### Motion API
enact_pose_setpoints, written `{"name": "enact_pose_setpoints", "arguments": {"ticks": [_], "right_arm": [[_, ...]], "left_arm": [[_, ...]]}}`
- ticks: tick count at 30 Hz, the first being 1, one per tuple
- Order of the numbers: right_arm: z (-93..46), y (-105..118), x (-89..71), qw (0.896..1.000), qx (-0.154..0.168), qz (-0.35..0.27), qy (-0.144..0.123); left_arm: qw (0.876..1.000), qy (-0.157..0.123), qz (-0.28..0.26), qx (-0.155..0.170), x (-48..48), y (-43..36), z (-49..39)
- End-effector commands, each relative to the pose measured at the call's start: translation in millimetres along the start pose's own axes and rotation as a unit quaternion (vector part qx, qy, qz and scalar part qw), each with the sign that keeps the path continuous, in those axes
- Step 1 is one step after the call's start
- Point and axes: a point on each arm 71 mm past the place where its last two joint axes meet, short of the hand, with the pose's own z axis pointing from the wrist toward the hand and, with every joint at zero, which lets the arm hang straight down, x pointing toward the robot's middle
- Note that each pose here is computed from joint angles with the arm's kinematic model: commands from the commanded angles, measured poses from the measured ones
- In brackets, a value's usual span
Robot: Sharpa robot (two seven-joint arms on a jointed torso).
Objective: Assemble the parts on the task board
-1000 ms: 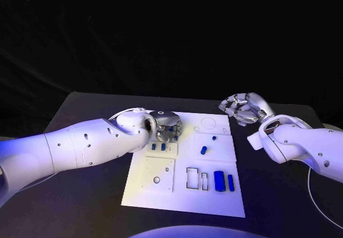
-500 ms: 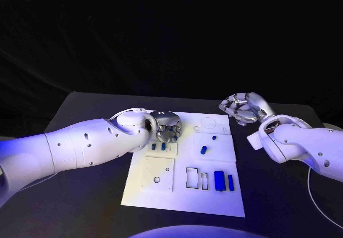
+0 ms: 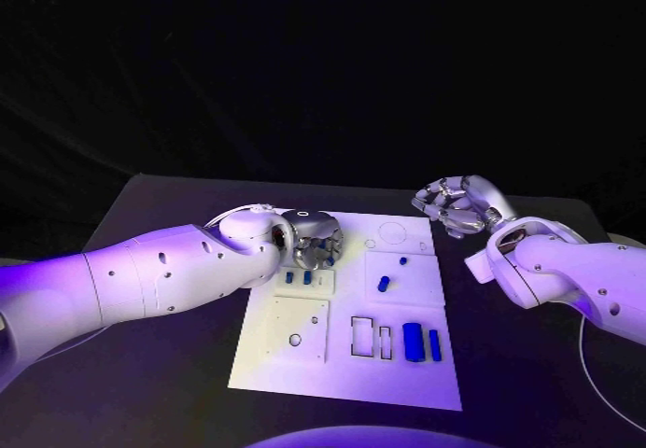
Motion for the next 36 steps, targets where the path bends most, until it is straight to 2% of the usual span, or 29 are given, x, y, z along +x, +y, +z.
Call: {"name": "enact_pose_setpoints", "arguments": {"ticks": [1, 9, 17, 28, 36], "right_arm": [[0.1, 1.6, 1.4, 1.000, -0.009, -0.004, 0.003], [0.2, 0.9, 1.7, 1.000, -0.008, -0.004, 0.003], [-0.2, -0.3, 1.4, 1.000, -0.007, -0.005, 0.003], [-0.6, -1.0, 1.1, 1.000, -0.005, -0.005, 0.003], [-0.6, -1.1, 1.1, 1.000, -0.005, -0.005, 0.003]], "left_arm": [[1.000, -0.012, -0.016, 0.015, -2.0, -4.0, -1.5], [0.998, -0.031, -0.046, 0.016, -13.4, -2.0, -10.1], [0.996, -0.039, -0.076, -0.002, -23.3, 10.9, -23.5], [0.995, -0.024, -0.091, -0.028, -22.2, 30.7, -39.9], [0.994, -0.009, -0.098, -0.039, -18.3, 37.7, -44.6]]}}
